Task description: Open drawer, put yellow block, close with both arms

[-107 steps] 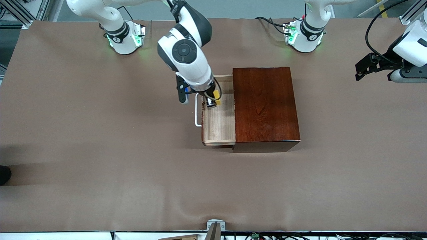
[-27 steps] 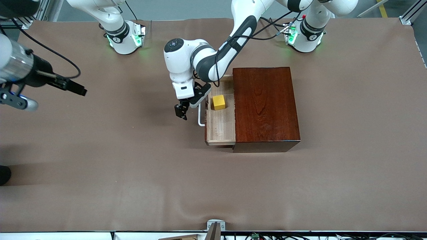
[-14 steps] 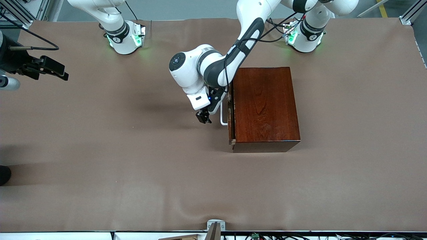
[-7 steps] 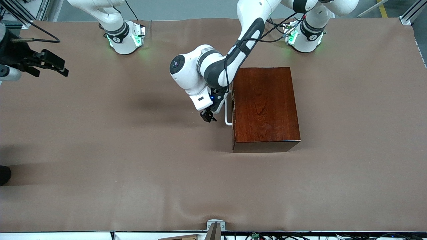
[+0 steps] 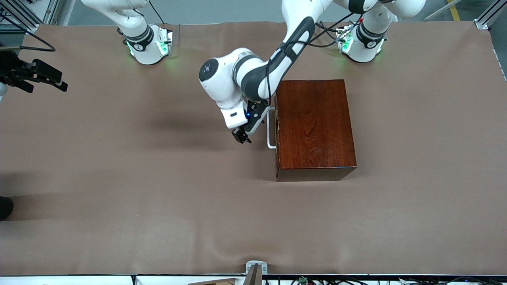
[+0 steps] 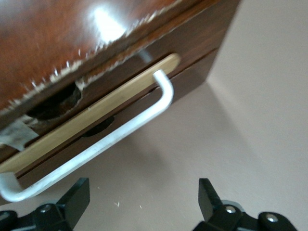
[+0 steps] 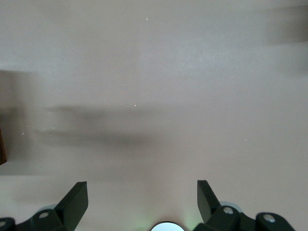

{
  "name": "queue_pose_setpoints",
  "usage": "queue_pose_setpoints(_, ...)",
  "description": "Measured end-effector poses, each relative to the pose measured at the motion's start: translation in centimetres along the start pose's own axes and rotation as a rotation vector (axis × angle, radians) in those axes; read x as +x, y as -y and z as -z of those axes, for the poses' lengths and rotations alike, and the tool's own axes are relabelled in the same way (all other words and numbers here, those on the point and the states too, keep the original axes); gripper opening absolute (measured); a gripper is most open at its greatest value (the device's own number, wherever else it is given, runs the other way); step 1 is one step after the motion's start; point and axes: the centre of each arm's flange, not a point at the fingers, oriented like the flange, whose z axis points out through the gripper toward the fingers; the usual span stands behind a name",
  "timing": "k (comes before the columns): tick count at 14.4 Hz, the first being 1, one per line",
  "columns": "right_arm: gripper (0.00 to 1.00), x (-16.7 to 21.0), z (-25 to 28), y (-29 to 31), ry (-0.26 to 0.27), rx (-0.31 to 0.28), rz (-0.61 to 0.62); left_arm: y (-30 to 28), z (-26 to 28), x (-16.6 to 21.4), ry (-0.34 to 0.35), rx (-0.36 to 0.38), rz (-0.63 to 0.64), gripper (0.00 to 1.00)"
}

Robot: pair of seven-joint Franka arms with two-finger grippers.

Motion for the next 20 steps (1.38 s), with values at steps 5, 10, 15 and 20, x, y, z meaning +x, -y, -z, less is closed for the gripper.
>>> queue_pose_setpoints(5, 1.00, 0.0, 0.4, -0.1, -0.012, -0.017, 0.000, 1.2, 12.1, 7.7, 0.053, -0.143, -0.143, 1.00)
queue_pose_setpoints(10, 1.00, 0.0, 0.5, -0.2, -0.013, -0.041, 0.037, 3.4, 15.4, 16.1, 0.061, -0.129, -0.287, 1.00)
queue_pose_setpoints(15, 1.00, 0.0, 0.5, -0.3, -0.014, -0.047, 0.036, 8.0, 16.1, 27.2, 0.086, -0.108, -0.483, 1.00)
queue_pose_setpoints(20, 1.00, 0.0, 0.7, -0.3, -0.019, -0.050, 0.036, 13.9, 15.2, 36.4, 0.117, -0.101, -0.681, 1.00)
